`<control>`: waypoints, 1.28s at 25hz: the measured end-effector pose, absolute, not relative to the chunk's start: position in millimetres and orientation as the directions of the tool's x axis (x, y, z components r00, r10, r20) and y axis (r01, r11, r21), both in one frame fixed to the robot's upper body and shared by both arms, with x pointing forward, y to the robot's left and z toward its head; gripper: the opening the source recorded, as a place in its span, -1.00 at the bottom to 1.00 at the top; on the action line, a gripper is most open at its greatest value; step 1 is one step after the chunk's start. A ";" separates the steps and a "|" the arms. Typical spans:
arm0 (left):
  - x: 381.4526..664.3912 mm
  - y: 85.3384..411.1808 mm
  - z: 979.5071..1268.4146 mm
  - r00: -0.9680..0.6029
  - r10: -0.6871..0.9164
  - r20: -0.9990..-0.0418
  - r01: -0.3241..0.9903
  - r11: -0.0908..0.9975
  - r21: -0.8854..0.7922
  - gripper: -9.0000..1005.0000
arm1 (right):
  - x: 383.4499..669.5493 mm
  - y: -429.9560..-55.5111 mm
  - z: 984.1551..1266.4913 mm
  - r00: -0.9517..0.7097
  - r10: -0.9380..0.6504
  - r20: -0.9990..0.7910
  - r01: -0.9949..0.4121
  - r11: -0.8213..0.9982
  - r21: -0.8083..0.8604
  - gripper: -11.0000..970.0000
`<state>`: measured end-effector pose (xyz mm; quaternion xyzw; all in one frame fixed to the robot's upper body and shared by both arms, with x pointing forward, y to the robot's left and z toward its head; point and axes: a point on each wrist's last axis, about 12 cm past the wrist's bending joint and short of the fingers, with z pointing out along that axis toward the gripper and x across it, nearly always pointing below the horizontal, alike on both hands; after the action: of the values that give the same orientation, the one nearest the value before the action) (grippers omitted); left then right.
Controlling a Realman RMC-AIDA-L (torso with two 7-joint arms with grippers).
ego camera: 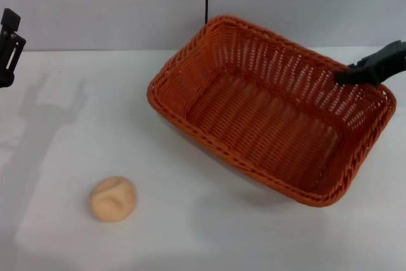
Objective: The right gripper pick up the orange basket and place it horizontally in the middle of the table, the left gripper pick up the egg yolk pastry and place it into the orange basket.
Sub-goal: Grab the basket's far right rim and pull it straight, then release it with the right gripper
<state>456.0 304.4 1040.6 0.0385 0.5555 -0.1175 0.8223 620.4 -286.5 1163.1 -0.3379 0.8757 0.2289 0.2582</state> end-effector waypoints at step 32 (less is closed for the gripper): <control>463.2 303.8 1041.8 0.352 -0.148 -0.924 0.233 0.970 -0.067 0.59 | 598.2 -302.7 1220.9 -0.477 -0.354 -0.804 -0.854 0.403 0.330 -0.64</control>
<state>463.2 303.8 1041.8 0.0381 0.5575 -0.1160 0.8212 598.2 -302.7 1220.9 -0.3918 0.7705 0.3809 0.3283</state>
